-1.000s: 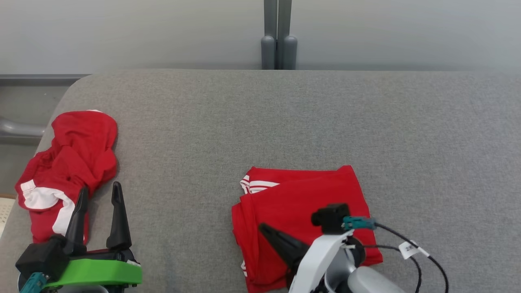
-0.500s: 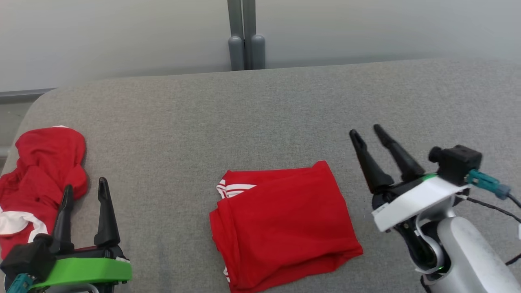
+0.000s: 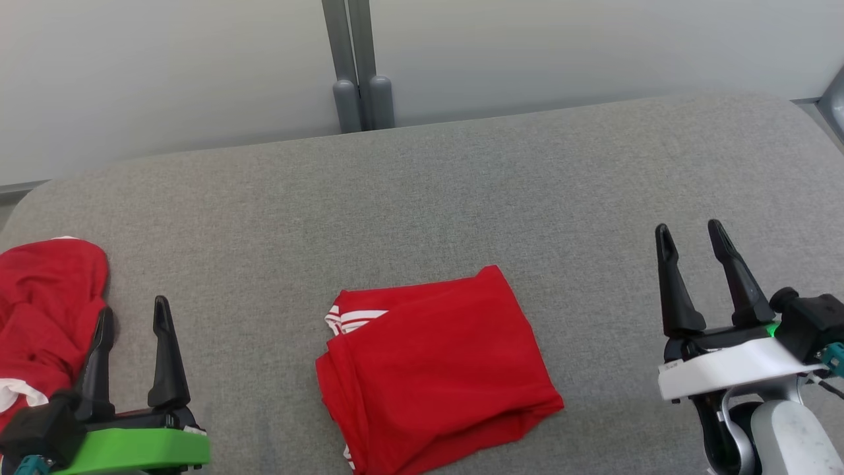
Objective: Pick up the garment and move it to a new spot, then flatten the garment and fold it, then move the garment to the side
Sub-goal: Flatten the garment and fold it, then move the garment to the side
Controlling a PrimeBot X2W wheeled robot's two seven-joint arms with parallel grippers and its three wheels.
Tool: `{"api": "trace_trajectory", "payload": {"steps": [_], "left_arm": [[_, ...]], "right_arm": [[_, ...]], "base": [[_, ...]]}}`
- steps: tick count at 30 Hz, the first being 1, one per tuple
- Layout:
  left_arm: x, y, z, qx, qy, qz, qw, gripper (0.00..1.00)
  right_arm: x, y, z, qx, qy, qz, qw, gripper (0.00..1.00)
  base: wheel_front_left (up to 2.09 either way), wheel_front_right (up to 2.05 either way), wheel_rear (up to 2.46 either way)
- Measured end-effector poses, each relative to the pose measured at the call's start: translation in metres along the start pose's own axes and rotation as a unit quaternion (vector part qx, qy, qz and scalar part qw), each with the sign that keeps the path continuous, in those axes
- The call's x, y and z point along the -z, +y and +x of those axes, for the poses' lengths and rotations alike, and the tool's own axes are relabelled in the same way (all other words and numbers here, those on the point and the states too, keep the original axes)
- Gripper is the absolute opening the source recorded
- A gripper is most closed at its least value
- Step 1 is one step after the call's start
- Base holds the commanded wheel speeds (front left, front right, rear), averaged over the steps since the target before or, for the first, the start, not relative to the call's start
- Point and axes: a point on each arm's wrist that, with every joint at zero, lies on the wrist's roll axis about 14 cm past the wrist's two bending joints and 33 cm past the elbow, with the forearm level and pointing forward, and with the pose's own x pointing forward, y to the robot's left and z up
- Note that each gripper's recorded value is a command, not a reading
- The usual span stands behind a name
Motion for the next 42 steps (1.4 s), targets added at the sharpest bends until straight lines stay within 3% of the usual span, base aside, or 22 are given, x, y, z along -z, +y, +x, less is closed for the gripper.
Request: {"api": "trace_trajectory", "payload": {"steps": [35,42], "left_arm": [[0.023,0.001,0.002,0.009,0.036,0.028,0.999,1.0],[0.024,0.002,0.004,0.009,0.037,0.029,0.999,1.0]], "right_arm": [[0.037,0.013,0.007,-0.015,0.052,-0.016,0.998,1.0],[0.076,0.03,0.017,-0.046,0.13,-0.005,0.99,1.0]], "base": [[0.0,0.0,0.0],[0.0,0.0,0.0]]}}
